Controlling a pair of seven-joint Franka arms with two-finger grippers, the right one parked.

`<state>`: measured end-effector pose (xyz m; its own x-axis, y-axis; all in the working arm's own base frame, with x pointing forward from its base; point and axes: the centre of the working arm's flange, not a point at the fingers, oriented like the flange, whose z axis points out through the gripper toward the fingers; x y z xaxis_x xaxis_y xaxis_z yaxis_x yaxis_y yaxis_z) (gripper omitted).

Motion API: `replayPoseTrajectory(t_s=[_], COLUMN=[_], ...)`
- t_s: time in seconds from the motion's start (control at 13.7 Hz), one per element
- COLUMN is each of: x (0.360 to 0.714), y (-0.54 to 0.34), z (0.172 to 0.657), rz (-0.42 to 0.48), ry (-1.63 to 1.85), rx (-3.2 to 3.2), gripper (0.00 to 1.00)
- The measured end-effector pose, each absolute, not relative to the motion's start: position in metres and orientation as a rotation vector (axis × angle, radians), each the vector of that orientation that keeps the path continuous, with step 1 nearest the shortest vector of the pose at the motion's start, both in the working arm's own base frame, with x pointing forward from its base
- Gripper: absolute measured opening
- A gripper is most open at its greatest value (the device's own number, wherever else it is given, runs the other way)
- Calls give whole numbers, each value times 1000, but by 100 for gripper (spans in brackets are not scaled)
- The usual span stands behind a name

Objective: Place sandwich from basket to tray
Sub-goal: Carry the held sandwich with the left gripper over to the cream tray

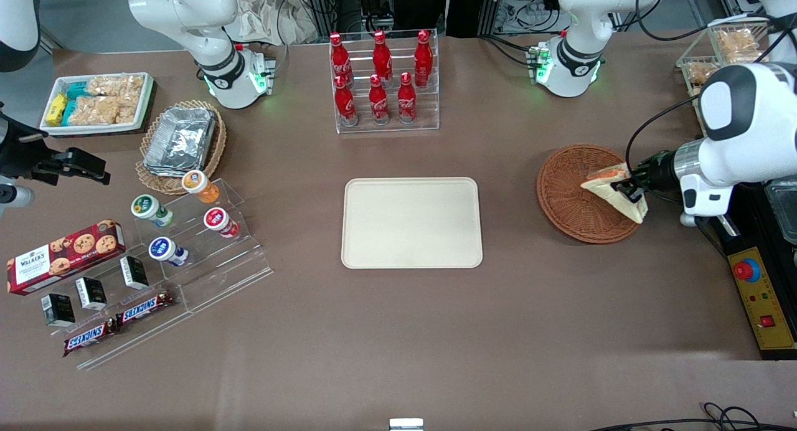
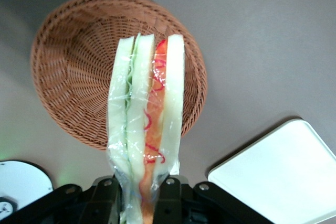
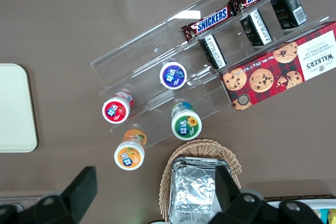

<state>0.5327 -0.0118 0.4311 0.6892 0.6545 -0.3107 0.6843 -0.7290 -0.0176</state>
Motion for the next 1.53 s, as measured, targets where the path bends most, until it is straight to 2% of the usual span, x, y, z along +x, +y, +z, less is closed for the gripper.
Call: replayPoseTrajectory(t_s=[0.29, 0.51, 1.02, 1.53], x=[546, 551, 559, 562], y=[-50, -100, -210, -293], z=[475, 484, 459, 394], rz=[-355, -332, -372, -444], ry=[983, 846, 538, 319], rx=[2862, 2907, 3001, 3075], gripper=[26, 26, 26, 26])
